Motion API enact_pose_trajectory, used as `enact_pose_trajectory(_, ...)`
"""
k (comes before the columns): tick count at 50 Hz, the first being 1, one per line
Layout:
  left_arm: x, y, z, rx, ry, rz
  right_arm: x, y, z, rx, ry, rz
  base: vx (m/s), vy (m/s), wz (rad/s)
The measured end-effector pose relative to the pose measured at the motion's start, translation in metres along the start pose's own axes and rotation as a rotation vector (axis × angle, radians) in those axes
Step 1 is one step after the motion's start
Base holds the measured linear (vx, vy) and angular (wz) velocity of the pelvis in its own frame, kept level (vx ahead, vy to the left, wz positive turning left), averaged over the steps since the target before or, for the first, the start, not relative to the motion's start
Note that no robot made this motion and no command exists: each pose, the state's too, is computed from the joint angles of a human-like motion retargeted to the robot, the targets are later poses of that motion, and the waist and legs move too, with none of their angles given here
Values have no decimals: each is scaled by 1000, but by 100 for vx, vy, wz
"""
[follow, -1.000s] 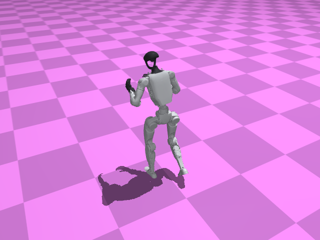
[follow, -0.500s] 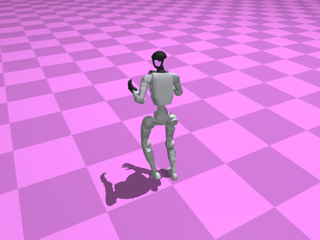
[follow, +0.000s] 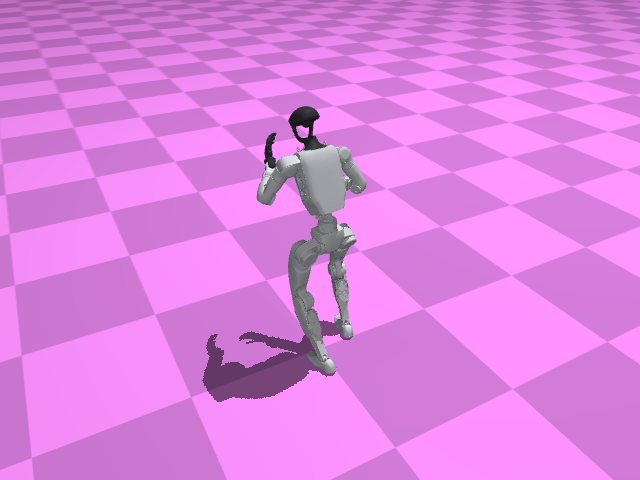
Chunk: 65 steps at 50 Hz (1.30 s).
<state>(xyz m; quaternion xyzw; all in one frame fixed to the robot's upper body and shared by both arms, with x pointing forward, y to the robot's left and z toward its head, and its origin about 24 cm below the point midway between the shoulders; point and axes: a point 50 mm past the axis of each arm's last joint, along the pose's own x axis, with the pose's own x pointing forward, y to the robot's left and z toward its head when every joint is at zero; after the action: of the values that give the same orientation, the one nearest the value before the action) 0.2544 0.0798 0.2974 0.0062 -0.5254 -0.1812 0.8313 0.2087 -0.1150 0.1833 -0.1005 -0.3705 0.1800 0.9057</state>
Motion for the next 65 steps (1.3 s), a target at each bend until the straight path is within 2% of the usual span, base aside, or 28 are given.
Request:
enact_pose_trajectory(3,-8,-3,4,-66,-8,-23,-3,1,4,-11,1,78,104,-17,5)
enact_pose_trajectory(6,-25,8,-6,-10,86,33,9,-1,7,-58,-1,194,111,-19,-41)
enact_pose_trajectory(10,-101,27,-31,39,392,120,11,13,3,7,19,281,113,-18,-66)
enact_pose_trajectory(13,-147,44,-37,168,577,188,26,20,14,28,-56,368,101,-9,-81)
enact_pose_trajectory(17,-207,55,-38,220,816,323,49,26,17,25,-81,493,92,1,-84)
enact_pose_trajectory(24,-296,65,0,209,1136,552,83,43,40,-6,-250,495,83,13,-75)
enact_pose_trajectory(30,-332,66,14,107,1249,750,88,52,46,43,-286,470,83,21,-49)
enact_pose_trajectory(35,-318,60,-10,-22,1166,819,82,43,32,0,-224,417,91,25,-40)
enact_pose_trajectory(40,-274,61,-41,-48,1030,706,66,29,0,-104,-91,316,101,28,-36)
enact_pose_trajectory(44,-204,68,-63,3,844,521,57,19,-12,-71,-8,239,99,21,51)
enact_pose_trajectory(47,-133,71,-68,55,647,387,55,5,-8,-134,-16,194,90,13,49)
enact_pose_trajectory(53,-16,57,-27,150,209,209,29,-26,15,-165,-52,112,95,9,95)
enact_pose_trajectory(57,-6,56,-1,81,57,240,8,-32,21,-111,-35,60,114,4,-3)
enact_pose_trajectory(65,-60,56,17,-67,51,390,-2,-17,2,-218,50,38,119,2,3)
